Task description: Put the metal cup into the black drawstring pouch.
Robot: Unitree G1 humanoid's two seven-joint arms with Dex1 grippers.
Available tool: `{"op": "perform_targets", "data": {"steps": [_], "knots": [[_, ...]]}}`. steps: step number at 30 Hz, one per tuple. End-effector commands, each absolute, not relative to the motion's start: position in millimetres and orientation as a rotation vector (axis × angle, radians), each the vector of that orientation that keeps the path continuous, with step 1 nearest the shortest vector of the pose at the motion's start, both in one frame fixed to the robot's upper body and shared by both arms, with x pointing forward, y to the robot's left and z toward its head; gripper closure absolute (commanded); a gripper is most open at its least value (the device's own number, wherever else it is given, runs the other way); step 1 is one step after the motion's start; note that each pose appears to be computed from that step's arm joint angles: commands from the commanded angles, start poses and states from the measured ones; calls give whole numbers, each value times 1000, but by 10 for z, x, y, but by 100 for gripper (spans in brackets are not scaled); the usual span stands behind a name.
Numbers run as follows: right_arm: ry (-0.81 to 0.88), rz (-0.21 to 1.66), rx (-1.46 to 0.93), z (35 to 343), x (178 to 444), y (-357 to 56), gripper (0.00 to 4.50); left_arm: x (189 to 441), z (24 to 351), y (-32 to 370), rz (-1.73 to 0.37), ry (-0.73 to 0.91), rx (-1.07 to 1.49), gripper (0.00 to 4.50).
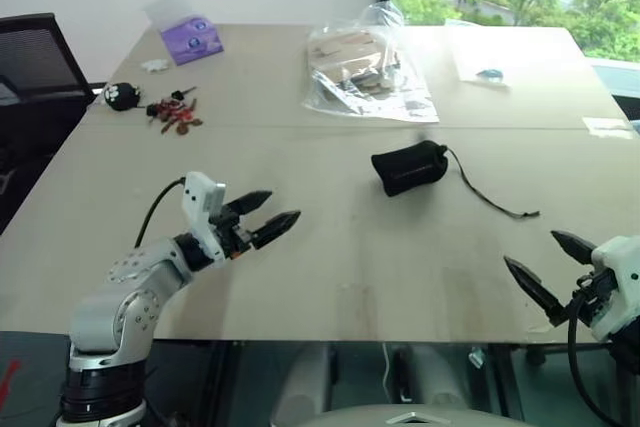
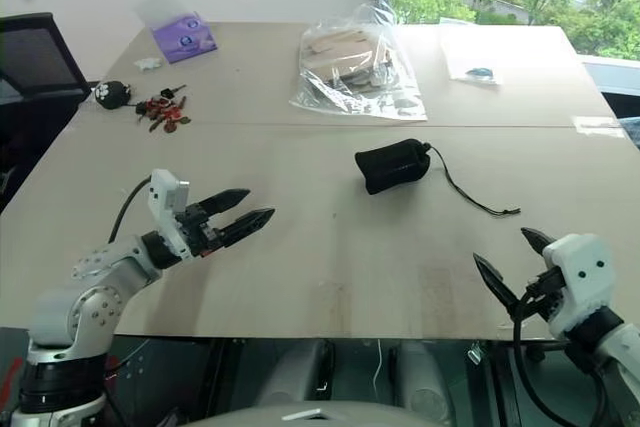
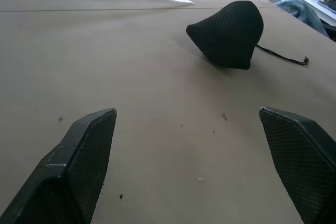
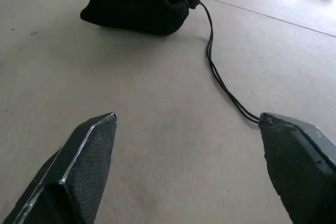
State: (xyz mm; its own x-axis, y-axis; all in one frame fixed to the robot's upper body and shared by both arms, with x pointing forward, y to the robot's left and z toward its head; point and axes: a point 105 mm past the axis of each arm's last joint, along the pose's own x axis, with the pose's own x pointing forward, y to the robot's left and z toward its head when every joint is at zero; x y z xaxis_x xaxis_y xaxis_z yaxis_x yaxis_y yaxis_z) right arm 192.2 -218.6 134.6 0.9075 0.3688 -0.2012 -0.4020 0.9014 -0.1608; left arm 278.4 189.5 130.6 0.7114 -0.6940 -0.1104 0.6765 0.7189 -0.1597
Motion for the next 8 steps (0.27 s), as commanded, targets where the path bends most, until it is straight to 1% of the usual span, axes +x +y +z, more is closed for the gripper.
{"op": "perform_targets", "data": {"steps": [1,8], "knots": [[118,391,-219,1412,1942,-2183,10,2762,1466,1878,-775,104,-57,0],[83,338,-212,1454,2077,-2255,10,2727,1460,1830,-769,100,-59,0]]}}
